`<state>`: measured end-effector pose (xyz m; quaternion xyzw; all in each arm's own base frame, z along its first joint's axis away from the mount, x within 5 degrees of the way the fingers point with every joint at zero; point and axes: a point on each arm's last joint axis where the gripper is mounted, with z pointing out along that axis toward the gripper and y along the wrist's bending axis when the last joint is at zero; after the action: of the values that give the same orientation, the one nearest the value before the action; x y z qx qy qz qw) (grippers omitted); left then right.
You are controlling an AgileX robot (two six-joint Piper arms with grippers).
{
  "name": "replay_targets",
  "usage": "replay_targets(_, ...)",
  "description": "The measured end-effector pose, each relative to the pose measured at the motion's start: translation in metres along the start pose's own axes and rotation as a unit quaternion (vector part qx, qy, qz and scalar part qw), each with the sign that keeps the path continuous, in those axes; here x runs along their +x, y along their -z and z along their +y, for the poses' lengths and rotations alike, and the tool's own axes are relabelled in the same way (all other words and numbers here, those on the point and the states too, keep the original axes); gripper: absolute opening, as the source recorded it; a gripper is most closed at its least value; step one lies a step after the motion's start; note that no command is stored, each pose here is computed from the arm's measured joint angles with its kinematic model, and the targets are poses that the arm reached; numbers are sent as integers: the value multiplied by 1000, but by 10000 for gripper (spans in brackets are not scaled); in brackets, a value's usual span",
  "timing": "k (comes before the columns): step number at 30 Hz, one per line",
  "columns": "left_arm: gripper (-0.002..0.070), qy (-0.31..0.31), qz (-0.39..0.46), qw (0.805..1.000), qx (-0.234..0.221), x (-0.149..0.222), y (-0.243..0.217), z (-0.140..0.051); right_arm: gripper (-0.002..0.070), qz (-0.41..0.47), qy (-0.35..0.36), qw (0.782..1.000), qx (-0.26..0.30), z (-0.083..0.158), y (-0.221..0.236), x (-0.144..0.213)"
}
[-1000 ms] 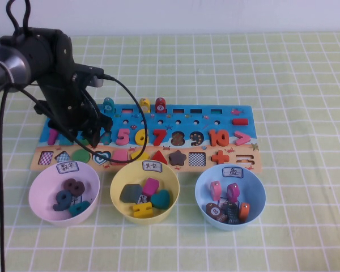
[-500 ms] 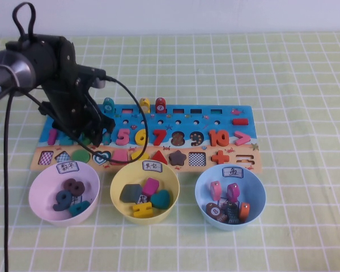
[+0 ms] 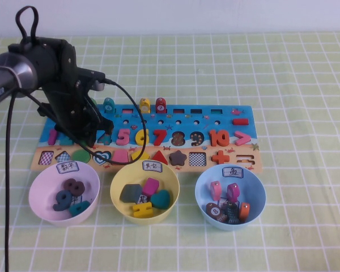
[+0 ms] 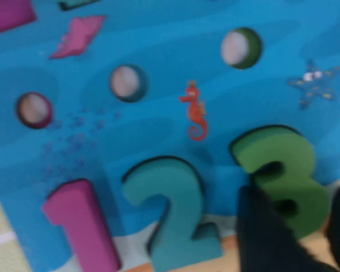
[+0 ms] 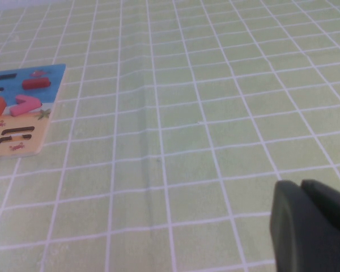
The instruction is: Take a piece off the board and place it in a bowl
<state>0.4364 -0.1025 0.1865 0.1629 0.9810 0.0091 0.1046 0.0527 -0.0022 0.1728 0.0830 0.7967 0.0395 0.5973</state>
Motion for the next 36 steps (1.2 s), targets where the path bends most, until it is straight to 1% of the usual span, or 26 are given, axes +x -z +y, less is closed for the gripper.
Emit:
replay_targets(1, 188, -1, 1, 1000, -2, 0, -1, 0, -17, 0, 0, 1000, 0, 0, 0, 0)
replay_targets(2, 177, -1, 1, 1000, -2, 0, -1, 0, -17, 0, 0, 1000, 0, 0, 0, 0)
replay_targets(13, 179, -1, -5, 1000, -2, 0, 3, 0, -17, 0, 0, 1000, 0, 0, 0, 0)
replay_targets(26, 179, 3, -42, 999, -2, -1, 40, 1, -17, 1, 0, 1000, 0, 0, 0, 0)
replay_targets(32, 179, 2, -41, 999, -2, 12, 77, 1, -17, 1, 0, 1000, 0, 0, 0, 0)
replay_targets(36, 179, 1, -66, 998, -5, 40, 119, 0, -17, 1, 0, 1000, 0, 0, 0, 0)
